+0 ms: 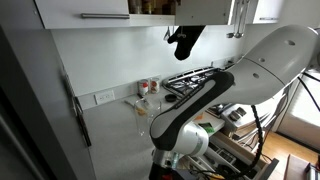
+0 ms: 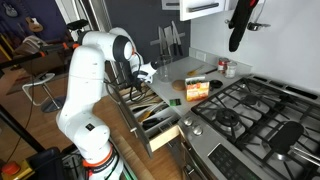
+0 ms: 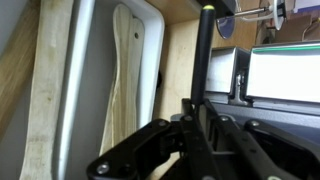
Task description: Put one grilling fork into the cupboard and another into the drawer
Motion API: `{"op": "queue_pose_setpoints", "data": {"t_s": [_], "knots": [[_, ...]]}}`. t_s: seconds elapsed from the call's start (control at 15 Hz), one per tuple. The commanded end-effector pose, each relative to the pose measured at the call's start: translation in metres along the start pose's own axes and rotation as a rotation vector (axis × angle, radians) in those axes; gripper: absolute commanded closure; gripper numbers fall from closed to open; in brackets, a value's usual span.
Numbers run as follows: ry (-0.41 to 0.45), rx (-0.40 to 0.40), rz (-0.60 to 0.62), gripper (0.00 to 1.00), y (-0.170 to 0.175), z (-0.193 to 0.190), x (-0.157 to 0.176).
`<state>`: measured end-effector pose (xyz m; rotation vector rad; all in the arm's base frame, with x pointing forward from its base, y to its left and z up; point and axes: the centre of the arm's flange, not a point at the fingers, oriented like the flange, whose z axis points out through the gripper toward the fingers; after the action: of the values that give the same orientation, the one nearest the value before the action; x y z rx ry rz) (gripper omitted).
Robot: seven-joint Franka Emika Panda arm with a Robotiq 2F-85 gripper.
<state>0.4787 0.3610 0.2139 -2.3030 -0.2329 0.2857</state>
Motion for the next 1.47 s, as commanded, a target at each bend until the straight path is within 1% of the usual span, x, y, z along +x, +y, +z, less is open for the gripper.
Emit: {"op": "queue_pose_setpoints", "data": {"t_s": [0.0,0.4,0.47,0.6,0.67,0.87,1.0,1.07,1.13,1.2,1.4], "knots": [[0.042,0.018,0.061,0.97,0.002,0.007,0.012],[0.099,0.017,0.102,0.96,0.003,0.005,0.02],[0.103,0.018,0.107,0.92,0.003,0.005,0.021],[0.111,0.023,0.111,0.62,0.001,0.006,0.023],[0.112,0.028,0.112,0.56,0.001,0.005,0.023],[0.125,0.06,0.132,0.32,-0.002,0.004,0.023],[0.131,0.074,0.147,0.19,-0.002,0.002,0.021],[0.129,0.069,0.157,0.1,-0.002,0.0,0.017],[0.127,0.063,0.157,0.04,-0.003,-0.002,0.012],[0.118,0.039,0.159,0.0,-0.003,-0.004,0.004],[0.099,0.002,0.156,0.0,-0.005,-0.01,-0.021]]}}
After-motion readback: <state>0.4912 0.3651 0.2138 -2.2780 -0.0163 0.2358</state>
